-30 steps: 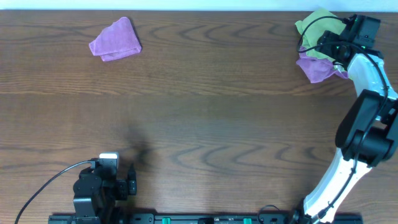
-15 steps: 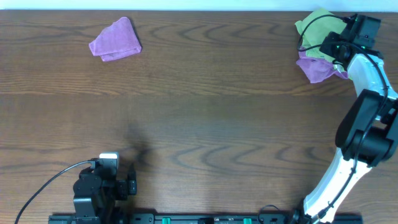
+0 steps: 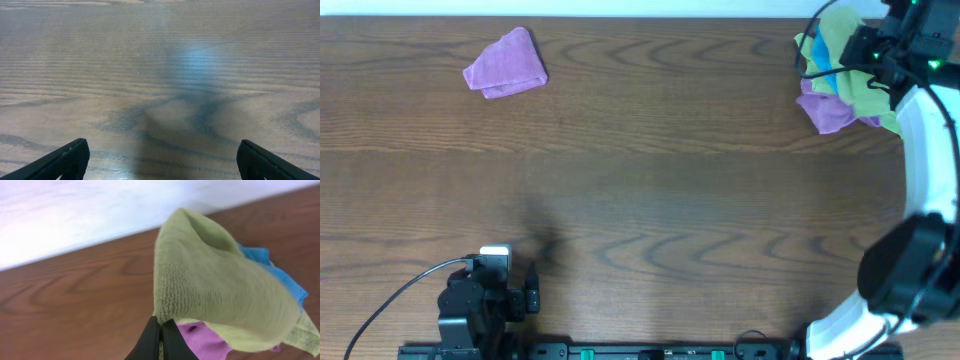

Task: Fold the cloth
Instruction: 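Close the right gripper on the green cloth's edge, then pull the green cloth left to the table center with the right gripper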

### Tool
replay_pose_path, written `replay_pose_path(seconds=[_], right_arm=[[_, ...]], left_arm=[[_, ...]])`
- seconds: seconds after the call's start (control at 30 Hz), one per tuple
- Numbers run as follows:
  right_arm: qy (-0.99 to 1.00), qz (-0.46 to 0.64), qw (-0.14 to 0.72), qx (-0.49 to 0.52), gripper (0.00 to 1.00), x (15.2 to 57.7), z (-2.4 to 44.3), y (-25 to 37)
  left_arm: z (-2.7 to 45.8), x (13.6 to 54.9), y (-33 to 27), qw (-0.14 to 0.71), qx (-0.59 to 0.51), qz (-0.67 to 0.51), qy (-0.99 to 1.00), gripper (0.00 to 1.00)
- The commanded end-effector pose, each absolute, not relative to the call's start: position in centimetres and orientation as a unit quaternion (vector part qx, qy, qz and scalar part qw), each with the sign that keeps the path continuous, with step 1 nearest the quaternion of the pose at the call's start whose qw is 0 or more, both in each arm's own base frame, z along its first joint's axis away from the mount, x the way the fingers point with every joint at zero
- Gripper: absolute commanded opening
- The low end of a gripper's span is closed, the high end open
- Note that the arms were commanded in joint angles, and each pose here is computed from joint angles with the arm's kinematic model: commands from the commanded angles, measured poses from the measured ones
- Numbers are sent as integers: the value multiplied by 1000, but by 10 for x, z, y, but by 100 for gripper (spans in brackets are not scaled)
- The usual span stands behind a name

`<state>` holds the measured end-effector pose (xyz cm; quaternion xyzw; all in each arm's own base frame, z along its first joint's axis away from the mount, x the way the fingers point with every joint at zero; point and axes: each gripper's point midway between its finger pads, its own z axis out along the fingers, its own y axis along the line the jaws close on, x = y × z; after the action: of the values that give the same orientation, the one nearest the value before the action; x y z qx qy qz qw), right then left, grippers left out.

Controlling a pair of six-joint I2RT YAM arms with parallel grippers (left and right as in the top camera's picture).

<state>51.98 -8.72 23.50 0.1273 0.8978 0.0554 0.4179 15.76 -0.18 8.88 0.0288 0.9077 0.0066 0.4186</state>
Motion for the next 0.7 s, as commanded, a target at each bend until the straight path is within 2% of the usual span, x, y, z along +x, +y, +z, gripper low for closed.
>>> replay_pose_path(seconds=[0.0,0.2,0.67], right_arm=[[898,59,426,92,1,503,267,-61],[928,102,358,8,2,435,283,26],[934,208,218,-190,2,314,270,222]], left_arm=[[75,148,-2,391,35,8,920,95],[75,148,-2,391,35,9,920,95],[75,148,-2,390,35,8,920,95]])
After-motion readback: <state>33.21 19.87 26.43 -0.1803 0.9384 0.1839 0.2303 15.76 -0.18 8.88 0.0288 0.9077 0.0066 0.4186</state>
